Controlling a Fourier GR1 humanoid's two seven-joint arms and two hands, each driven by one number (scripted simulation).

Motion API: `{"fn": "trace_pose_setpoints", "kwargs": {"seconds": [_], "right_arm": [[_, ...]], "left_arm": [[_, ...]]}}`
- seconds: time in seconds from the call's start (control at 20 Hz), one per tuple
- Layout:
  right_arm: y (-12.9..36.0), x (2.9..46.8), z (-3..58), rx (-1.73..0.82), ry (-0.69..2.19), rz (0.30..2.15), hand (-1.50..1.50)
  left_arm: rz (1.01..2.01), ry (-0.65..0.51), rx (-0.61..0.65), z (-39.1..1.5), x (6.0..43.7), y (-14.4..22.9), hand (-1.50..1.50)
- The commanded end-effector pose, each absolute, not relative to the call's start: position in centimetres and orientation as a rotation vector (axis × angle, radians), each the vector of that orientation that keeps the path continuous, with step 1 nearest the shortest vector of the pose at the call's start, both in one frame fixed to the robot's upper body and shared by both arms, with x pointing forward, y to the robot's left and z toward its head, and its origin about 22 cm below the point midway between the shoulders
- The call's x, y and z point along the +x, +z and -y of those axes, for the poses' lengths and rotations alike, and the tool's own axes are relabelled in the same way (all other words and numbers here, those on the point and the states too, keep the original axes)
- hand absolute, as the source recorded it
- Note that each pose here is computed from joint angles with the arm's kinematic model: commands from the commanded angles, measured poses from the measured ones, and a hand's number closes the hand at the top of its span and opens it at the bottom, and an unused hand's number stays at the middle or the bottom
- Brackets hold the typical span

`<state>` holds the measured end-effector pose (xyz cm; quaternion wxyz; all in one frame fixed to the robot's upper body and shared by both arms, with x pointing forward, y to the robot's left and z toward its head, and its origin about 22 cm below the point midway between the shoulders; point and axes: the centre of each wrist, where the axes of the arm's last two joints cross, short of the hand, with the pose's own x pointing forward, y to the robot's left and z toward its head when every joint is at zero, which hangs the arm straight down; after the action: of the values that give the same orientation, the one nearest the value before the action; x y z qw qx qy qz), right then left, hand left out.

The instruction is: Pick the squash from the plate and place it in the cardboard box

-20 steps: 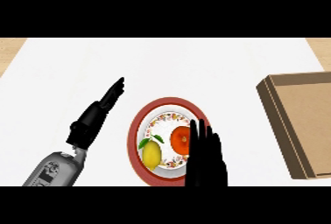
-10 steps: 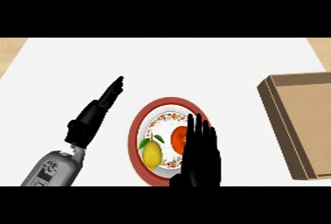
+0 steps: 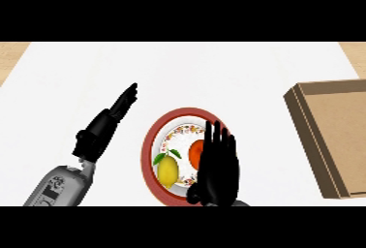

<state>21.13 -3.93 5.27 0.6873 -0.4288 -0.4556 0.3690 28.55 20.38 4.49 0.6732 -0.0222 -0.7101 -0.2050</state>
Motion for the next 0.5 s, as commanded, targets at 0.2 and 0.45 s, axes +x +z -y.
{"fn": "trace_pose_setpoints", "kwargs": {"seconds": [0.2, 0.45], "right_arm": [[3.1, 20.4, 2.7, -0.956, 0.726, 0.790, -1.50], [2.7, 21.5, 2.5, -0.955, 0.711, 0.791, -1.50]], "left_arm": [[1.602, -0.453, -0.024, -21.6, 28.8, 4.8, 0.00], [1.606, -0.470, -0.050, -20.3, 28.7, 4.2, 0.00]]}}
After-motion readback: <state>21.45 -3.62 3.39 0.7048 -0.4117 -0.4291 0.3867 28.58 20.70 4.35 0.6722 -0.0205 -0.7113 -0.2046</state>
